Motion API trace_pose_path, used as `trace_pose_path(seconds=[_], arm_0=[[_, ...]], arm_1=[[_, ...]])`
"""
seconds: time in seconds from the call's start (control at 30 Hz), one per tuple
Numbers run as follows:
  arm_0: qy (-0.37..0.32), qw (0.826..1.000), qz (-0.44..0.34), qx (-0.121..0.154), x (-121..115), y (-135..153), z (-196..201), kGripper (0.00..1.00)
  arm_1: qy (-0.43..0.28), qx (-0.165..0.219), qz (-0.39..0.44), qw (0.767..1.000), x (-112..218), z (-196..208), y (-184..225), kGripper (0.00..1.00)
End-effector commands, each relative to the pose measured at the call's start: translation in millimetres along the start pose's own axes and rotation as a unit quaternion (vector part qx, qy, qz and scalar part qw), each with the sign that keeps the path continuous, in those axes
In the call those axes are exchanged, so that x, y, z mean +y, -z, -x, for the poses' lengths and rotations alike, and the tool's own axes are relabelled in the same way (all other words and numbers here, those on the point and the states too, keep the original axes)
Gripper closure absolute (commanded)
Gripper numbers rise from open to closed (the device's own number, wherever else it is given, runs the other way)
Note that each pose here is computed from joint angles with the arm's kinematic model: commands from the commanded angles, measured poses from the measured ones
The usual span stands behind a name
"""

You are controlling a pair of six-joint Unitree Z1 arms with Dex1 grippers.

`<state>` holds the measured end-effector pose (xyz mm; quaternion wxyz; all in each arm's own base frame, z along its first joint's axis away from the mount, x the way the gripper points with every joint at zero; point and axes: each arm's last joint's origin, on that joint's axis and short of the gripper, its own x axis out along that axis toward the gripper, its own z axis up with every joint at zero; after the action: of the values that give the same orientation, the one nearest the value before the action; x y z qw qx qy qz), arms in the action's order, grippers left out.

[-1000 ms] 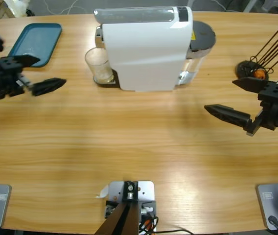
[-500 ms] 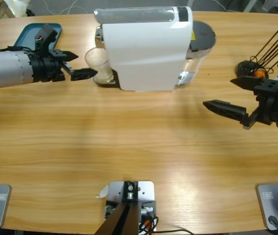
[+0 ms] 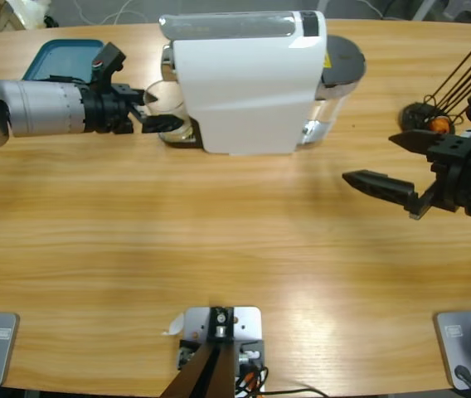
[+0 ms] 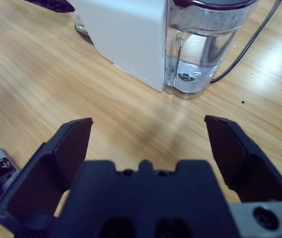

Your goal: Pour coffee

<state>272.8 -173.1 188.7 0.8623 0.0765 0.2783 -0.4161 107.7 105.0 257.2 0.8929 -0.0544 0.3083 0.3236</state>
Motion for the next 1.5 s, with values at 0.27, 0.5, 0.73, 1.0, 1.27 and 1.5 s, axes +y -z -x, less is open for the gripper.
trace_pose_path(seconds=[0.27, 0.5, 0.73, 1.0, 1.27, 1.5], arm_0=[[0.004, 1.000, 0.014, 0.002, 15, 6, -8, 0.699], [0.026, 1.000, -0.011, 0.007, -4, 6, -12, 0.701], [0.041, 0.999, -0.029, 0.012, -23, 6, -14, 0.695], [-0.186, 0.969, -0.020, -0.163, 36, -91, 90, 0.654], [-0.161, 0.982, -0.001, -0.096, 53, -76, 43, 0.074], [-0.132, 0.989, 0.013, -0.064, 74, -58, 12, 0.009]], arm_1=[[-0.008, 0.025, 0.001, 1.000, 0, -10, 2, 0.004], [-0.008, 0.025, 0.001, 1.000, 0, -10, 2, 0.004], [-0.007, 0.025, 0.000, 1.000, 0, -11, 2, 0.004], [-0.009, 0.028, -0.001, 1.000, 0, -14, 2, 0.004], [-0.007, 0.026, 0.000, 1.000, -1, -13, 3, 0.000], [-0.010, 0.030, 0.000, 1.000, 0, -15, 3, 0.000]])
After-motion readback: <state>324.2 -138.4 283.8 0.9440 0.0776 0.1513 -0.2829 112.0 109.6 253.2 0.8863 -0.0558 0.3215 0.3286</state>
